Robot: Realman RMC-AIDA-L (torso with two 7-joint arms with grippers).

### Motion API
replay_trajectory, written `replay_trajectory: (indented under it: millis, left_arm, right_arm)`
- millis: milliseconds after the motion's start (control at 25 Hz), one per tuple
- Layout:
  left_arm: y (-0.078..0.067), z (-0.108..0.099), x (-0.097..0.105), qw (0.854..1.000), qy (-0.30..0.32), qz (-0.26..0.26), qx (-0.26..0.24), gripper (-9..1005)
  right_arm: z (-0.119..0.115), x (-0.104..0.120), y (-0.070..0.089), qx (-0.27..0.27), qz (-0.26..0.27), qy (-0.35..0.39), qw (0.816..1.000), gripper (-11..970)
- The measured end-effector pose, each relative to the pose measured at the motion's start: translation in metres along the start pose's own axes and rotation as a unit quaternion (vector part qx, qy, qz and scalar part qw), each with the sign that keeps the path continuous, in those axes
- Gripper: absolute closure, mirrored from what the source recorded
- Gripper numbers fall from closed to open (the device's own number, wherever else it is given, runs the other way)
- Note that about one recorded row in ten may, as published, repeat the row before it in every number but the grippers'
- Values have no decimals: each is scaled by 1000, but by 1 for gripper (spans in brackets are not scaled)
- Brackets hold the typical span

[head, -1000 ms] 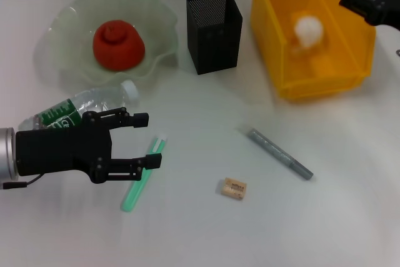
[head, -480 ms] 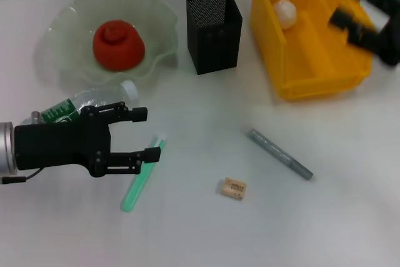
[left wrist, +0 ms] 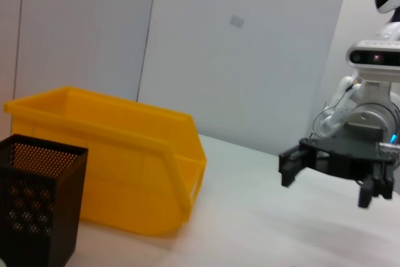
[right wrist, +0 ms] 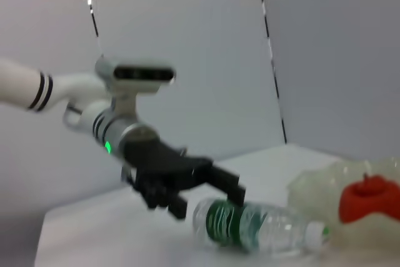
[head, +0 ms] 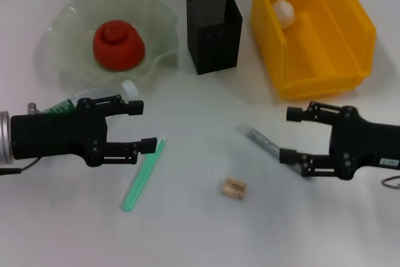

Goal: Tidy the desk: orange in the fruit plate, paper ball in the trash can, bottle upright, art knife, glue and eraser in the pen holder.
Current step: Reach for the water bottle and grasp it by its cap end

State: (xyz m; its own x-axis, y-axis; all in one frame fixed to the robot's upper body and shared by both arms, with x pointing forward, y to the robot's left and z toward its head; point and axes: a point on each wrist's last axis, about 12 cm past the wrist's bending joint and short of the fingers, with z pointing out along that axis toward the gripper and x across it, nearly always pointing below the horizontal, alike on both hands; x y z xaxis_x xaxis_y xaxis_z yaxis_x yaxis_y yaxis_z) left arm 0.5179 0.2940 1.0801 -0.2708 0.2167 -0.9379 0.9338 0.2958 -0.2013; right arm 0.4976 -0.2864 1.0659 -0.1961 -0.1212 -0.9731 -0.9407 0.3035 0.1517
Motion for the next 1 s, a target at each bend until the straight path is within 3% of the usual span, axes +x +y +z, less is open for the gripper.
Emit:
replay_trajectory:
  millis: [240, 600, 1000]
  left_arm:
    - [4, -2, -3, 1000, 7, -7, -7, 154]
    - [27, -14, -44, 994, 91, -6, -62, 154]
    - [42, -15, -82, 962, 244, -10, -121, 154]
  right_arm:
    - [0, 10, -2, 23, -5, 29, 999, 148]
    - [-3, 15, -1, 35, -15, 33, 999, 148]
    - [-3, 15, -1, 35, -11, 33, 999, 148]
